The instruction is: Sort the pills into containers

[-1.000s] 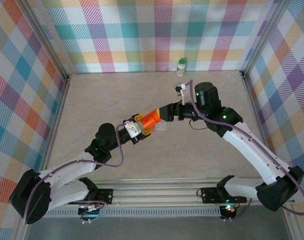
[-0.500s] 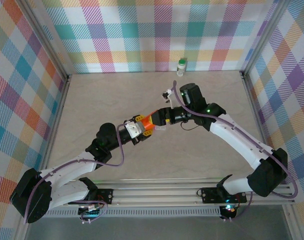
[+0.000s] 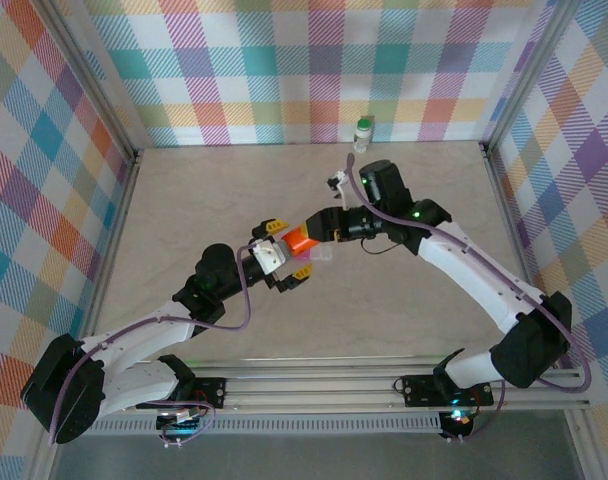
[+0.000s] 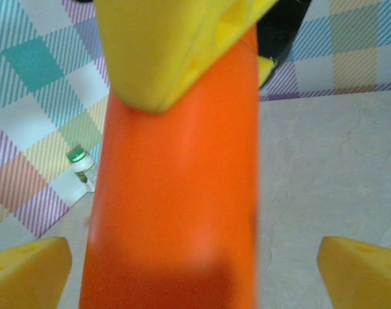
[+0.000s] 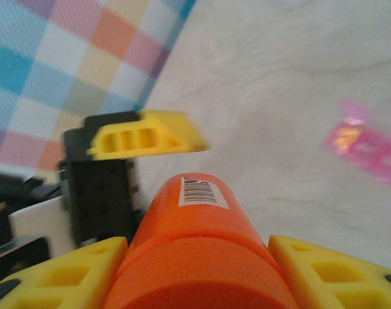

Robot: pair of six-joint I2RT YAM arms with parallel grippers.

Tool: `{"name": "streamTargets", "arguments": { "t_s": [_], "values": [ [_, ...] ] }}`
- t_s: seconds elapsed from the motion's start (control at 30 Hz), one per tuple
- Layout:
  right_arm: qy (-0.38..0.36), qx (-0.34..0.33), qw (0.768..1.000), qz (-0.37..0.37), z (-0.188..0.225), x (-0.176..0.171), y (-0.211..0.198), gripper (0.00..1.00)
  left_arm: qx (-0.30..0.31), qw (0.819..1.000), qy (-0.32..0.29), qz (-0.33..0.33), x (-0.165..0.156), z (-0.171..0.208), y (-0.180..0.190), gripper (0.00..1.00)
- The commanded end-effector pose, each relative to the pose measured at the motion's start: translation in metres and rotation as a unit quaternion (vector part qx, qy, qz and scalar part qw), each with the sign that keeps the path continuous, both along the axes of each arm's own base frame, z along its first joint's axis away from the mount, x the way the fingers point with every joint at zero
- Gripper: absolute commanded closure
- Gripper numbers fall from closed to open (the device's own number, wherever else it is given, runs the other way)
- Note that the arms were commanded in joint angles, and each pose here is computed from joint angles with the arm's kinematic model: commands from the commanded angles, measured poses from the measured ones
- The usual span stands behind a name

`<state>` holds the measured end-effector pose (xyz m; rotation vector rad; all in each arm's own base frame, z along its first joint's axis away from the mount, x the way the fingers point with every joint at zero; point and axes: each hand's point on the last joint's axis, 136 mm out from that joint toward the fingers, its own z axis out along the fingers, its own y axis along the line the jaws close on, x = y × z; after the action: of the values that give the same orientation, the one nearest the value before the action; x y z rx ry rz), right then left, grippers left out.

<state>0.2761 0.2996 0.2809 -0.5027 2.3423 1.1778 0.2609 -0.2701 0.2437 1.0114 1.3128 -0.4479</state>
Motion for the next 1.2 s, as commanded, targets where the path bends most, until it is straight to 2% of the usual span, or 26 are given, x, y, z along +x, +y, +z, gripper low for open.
{"name": "streamTargets", "arguments": {
  "t_s": [0.0, 0.07, 0.13, 0.2, 0.23, 0.37, 0.47, 0.57, 0.67, 0.7, 0.8, 0.87, 1.07, 1.17],
  "values": [
    [-0.087, -0.082, 0.987, -0.105, 0.014, 0.043, -0.048, 0.67, -0.027, 0.999, -0.024, 0.027, -0.001, 0.017, 0.009, 0.00],
    [-0.131, -0.166, 0.964, -0.162, 0.004, 0.073, -0.080, 0.67, -0.042, 0.998, -0.022, 0.047, -0.002, 0.019, 0.018, 0.00],
    [-0.175, -0.269, 0.923, -0.212, -0.008, 0.107, -0.114, 0.67, -0.065, 0.995, -0.011, 0.078, 0.000, 0.022, 0.031, 0.00],
    [-0.191, -0.340, 0.891, -0.235, -0.022, 0.139, -0.138, 0.67, -0.095, 0.988, 0.011, 0.125, 0.006, 0.028, 0.047, 0.00],
    [-0.187, -0.359, 0.883, -0.239, -0.031, 0.156, -0.148, 0.67, -0.108, 0.983, 0.027, 0.145, 0.007, 0.029, 0.055, 0.00],
    [-0.125, -0.380, 0.884, -0.242, -0.062, 0.212, -0.187, 0.66, -0.154, 0.971, 0.073, 0.166, 0.004, 0.022, 0.071, 0.00],
    [-0.093, -0.409, 0.877, -0.235, -0.084, 0.245, -0.208, 0.64, -0.188, 0.952, 0.106, 0.217, 0.009, 0.017, 0.091, 0.00],
    [-0.068, -0.441, 0.864, -0.232, -0.113, 0.270, -0.222, 0.63, -0.190, 0.947, 0.106, 0.237, 0.007, 0.016, 0.104, 0.00],
    [-0.062, -0.438, 0.868, -0.226, -0.132, 0.289, -0.222, 0.63, -0.208, 0.944, 0.102, 0.237, 0.001, 0.018, 0.111, 0.00],
    [-0.065, -0.433, 0.870, -0.227, -0.136, 0.295, -0.221, 0.63, -0.216, 0.939, 0.108, 0.247, 0.002, 0.017, 0.115, 0.00],
    [-0.067, -0.422, 0.875, -0.228, -0.149, 0.307, -0.219, 0.63, -0.239, 0.905, 0.133, 0.324, 0.012, 0.011, 0.140, 0.00],
    [-0.062, -0.419, 0.878, -0.224, -0.158, 0.311, -0.218, 0.61, -0.233, 0.898, 0.134, 0.349, 0.015, 0.007, 0.148, 0.00],
    [-0.055, -0.421, 0.877, -0.224, -0.174, 0.317, -0.220, 0.43, -0.241, 0.879, 0.130, 0.391, 0.016, 0.001, 0.166, 0.00],
    [-0.048, -0.396, 0.887, -0.234, -0.165, 0.316, -0.218, 0.25, -0.255, 0.869, 0.129, 0.405, 0.016, 0.000, 0.174, 0.00]
  ]
}}
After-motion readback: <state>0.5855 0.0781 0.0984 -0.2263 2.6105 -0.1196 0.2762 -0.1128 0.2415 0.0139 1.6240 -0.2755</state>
